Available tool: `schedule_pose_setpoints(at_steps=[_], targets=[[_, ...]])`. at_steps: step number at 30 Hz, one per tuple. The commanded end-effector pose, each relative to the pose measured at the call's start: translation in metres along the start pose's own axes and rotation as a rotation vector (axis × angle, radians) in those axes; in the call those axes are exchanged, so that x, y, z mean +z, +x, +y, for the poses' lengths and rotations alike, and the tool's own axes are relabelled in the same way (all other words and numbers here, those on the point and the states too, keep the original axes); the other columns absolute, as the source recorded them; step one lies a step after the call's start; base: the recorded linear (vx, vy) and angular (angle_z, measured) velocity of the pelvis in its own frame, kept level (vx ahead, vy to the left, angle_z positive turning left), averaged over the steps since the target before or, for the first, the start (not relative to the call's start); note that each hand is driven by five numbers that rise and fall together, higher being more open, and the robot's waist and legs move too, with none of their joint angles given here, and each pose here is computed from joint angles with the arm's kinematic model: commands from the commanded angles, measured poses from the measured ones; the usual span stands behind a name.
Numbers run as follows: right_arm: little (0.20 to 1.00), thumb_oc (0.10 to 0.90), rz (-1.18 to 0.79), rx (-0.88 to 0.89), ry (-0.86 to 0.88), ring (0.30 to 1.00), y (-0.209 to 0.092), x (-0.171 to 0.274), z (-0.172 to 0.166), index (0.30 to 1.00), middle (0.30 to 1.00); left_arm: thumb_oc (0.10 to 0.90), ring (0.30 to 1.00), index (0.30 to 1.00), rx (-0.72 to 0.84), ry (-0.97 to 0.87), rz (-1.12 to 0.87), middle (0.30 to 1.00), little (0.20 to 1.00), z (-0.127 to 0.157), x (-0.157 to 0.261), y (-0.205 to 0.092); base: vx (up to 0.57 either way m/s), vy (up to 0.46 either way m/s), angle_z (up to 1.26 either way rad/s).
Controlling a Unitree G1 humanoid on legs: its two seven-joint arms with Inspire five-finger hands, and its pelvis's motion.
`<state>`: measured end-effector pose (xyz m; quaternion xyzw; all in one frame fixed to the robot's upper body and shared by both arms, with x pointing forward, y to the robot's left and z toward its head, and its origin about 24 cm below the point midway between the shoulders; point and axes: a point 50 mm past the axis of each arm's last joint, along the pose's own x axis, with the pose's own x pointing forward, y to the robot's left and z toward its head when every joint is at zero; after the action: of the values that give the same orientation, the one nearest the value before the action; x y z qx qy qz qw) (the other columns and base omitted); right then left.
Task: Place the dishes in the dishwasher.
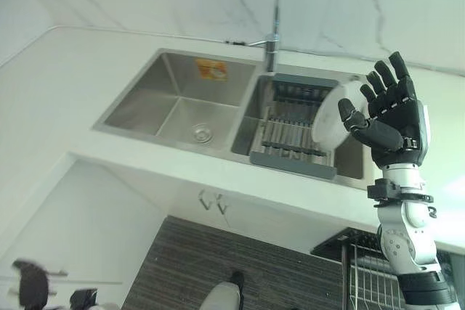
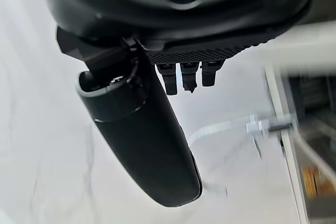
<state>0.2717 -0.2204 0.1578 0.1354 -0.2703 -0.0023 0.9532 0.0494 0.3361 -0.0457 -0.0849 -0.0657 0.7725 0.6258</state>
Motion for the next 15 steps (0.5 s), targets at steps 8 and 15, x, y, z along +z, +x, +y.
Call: schedule_pose_setpoints(at_steps=[8,15], targets=[[0.9,0.8,-0.227,0.031,0.035,0.9,0.024,0.052,0.003,0.9,0.9,0.8,0.9,0.9,-0.059,0.207,0.383,0.9,0.9,0.046,-0.052,-0.009,0.02,-0.061,0.05],[0.9,0.8,-0.219,0.022,0.032,0.9,0.015,0.048,0.0,0.9,0.9,0.8,0.9,0.9,-0.672,0.459,0.689,0.9,0.9,0.022,-0.089,-0.064,0.03,0.003,-0.02]])
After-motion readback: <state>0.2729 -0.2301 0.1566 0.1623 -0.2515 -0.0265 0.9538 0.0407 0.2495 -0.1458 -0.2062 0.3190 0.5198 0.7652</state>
